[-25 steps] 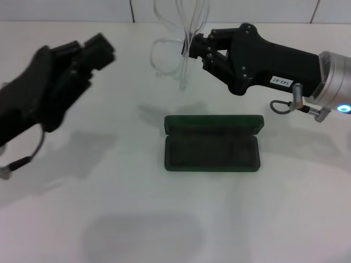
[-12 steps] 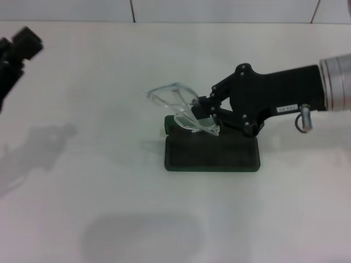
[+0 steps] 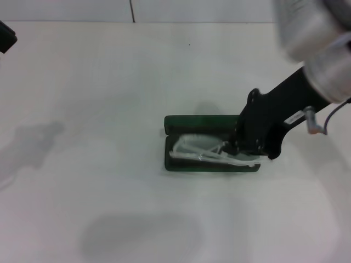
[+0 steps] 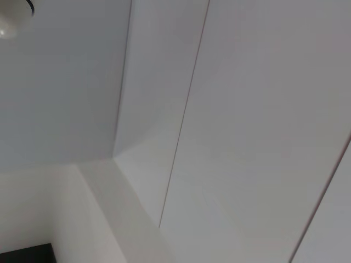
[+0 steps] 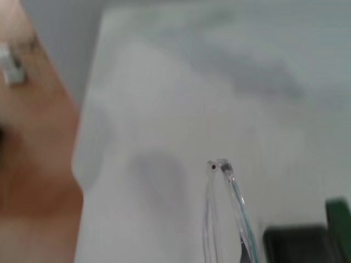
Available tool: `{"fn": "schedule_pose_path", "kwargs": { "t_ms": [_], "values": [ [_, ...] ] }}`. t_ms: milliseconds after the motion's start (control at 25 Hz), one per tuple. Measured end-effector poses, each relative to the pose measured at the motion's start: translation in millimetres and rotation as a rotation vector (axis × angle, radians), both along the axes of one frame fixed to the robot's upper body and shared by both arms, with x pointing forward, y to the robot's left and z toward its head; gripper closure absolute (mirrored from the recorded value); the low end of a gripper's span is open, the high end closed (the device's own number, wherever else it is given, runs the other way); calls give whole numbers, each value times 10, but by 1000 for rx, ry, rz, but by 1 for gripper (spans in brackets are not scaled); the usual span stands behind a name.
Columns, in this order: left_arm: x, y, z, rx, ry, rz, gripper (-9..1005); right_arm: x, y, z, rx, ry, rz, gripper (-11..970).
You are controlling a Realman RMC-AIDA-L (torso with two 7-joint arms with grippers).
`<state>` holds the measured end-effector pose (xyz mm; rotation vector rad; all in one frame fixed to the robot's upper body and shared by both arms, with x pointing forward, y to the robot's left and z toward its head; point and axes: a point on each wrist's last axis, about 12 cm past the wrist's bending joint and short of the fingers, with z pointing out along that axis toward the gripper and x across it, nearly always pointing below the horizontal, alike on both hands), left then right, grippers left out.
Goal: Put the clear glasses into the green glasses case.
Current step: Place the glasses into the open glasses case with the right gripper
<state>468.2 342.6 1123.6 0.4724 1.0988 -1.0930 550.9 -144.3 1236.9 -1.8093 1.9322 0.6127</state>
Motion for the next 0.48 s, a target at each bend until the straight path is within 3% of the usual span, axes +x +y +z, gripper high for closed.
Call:
{"fn": "schedule_pose_path", "kwargs": {
  "t_ms": [240, 480],
  "values": [
    [85, -59, 12, 2, 1, -8, 900, 175, 328, -168, -326, -44, 16, 906],
    [114, -94, -13, 9, 18, -5, 900, 302, 472, -127, -404, -129, -34, 906]
  ]
}}
